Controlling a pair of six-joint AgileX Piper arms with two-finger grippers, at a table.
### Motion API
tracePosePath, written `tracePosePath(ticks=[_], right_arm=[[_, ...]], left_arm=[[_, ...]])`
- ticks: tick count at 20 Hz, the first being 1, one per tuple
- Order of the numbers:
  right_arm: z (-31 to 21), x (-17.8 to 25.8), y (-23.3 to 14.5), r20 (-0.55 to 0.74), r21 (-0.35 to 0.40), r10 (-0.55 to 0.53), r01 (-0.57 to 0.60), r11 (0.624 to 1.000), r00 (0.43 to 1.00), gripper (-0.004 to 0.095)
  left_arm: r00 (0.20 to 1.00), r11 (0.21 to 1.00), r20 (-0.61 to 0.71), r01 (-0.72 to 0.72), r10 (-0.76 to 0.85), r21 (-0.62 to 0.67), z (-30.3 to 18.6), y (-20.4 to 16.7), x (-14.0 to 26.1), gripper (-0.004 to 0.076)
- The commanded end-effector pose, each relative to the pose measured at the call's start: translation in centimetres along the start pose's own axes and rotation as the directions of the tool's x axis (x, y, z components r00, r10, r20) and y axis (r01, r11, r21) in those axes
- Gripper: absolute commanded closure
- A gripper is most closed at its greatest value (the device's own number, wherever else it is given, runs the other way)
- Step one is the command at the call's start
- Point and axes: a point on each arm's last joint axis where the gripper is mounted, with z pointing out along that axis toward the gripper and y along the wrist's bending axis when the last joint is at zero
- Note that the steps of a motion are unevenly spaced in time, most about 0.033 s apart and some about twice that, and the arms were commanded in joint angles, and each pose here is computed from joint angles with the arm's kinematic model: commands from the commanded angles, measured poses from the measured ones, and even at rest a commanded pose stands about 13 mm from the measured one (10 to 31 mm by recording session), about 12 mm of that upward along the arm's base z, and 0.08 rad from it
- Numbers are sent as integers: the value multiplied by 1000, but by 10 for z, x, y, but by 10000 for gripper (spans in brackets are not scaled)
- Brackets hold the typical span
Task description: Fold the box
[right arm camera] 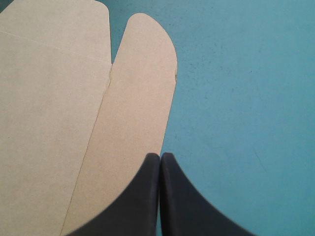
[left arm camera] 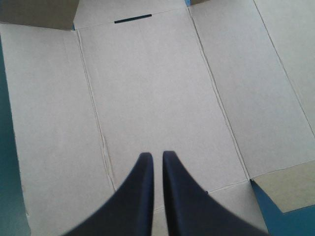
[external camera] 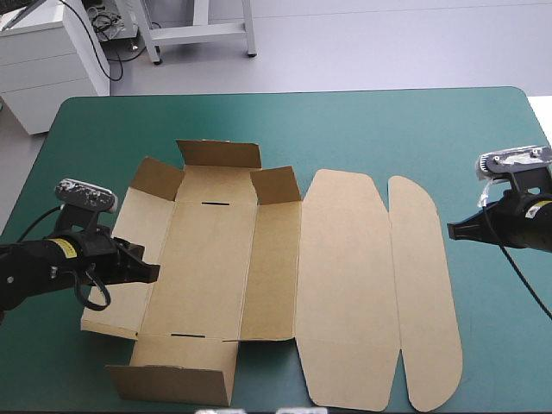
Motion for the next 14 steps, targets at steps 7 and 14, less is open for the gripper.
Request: tracePosePath(ticks=[7, 14], right_arm=[[-10, -12, -1, 128, 14, -16, 15, 1000, 992, 928], [-11, -12, 1, 135, -8, -30, 31, 999, 990, 928]], left_arm=[[989, 978, 96, 96, -115, 183, 8, -13, -24, 301], [993, 978, 32, 103, -110, 183, 16, -13, -23, 301]])
